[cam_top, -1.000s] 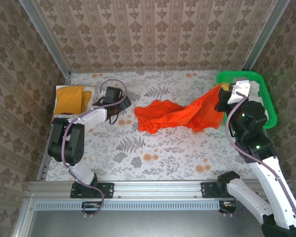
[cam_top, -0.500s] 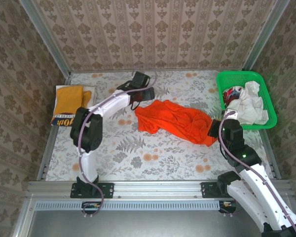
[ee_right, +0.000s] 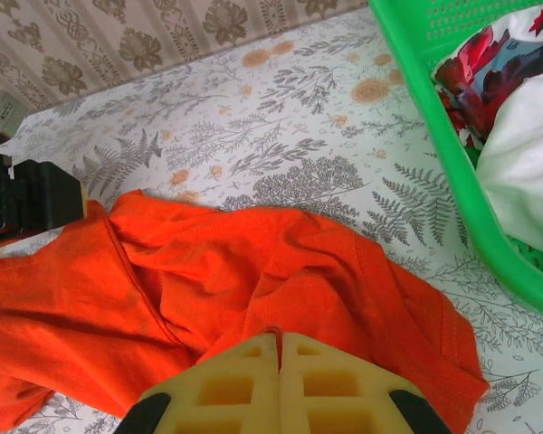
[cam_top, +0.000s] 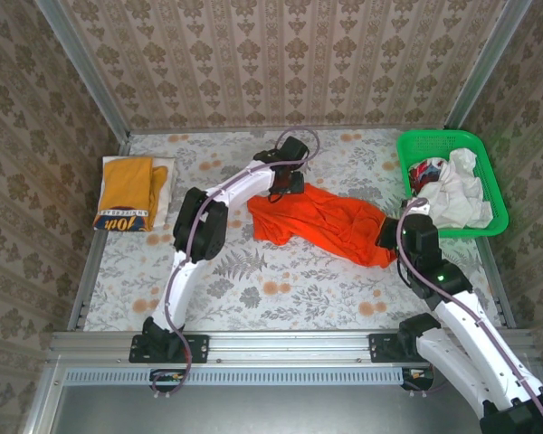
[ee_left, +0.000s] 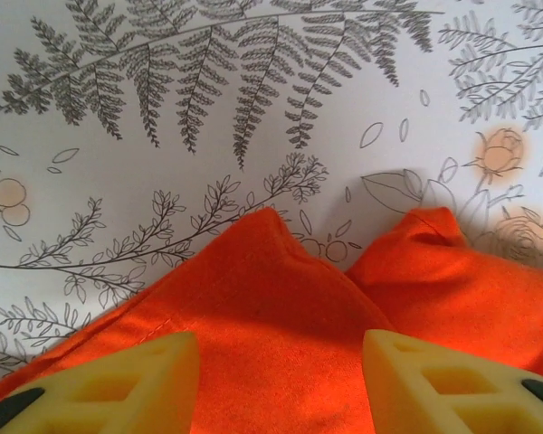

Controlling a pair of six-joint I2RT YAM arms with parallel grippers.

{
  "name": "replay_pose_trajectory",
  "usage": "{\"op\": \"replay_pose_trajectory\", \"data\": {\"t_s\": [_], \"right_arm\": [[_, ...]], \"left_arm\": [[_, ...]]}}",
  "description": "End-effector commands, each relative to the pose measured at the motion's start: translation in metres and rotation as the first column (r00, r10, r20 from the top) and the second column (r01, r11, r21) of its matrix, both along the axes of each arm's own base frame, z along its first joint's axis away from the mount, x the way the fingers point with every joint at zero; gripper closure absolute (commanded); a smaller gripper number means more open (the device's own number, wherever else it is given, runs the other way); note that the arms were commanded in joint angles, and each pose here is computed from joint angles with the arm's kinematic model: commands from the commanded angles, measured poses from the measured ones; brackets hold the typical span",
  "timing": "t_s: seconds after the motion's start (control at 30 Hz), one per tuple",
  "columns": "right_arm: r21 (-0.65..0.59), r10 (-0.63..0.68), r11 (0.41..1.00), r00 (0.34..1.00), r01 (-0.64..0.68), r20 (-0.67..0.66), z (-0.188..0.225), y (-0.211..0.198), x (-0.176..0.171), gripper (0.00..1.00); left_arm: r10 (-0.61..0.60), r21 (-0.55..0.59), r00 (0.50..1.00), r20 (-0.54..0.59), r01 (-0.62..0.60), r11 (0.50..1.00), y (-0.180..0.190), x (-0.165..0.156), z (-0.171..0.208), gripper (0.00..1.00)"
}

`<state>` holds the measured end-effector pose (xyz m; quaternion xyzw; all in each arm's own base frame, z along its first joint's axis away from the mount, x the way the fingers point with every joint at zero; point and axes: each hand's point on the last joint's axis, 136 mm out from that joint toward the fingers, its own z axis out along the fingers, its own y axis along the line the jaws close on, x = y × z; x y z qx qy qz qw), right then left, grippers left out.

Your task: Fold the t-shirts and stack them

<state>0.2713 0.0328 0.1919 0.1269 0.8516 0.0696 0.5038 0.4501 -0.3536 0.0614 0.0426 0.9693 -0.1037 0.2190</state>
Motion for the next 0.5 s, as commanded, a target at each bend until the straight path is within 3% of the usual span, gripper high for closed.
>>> {"op": "replay_pose_trajectory", "data": {"t_s": [0.0, 0.2, 0.47], "right_arm": [[0.052, 0.009, 0.999, 1.000, -0.009, 0.010, -0.004, 0.004, -0.001, 1.00], [0.114, 0.024, 0.993, 1.000, -0.023, -0.008, -0.019, 0.012, -0.003, 1.00], [0.093, 0.020, 0.995, 1.000, -0.019, -0.011, -0.020, 0.009, -0.004, 1.00]], "left_arm": [[0.022, -0.024, 1.000, -0.019, -0.022, 0.999, -0.004, 0.005, 0.004, 0.49], [0.026, -0.057, 0.999, -0.039, -0.028, 0.998, -0.014, 0.011, -0.002, 0.48], [0.033, -0.058, 0.997, -0.071, -0.037, 0.998, -0.017, 0.010, -0.014, 0.53]]}}
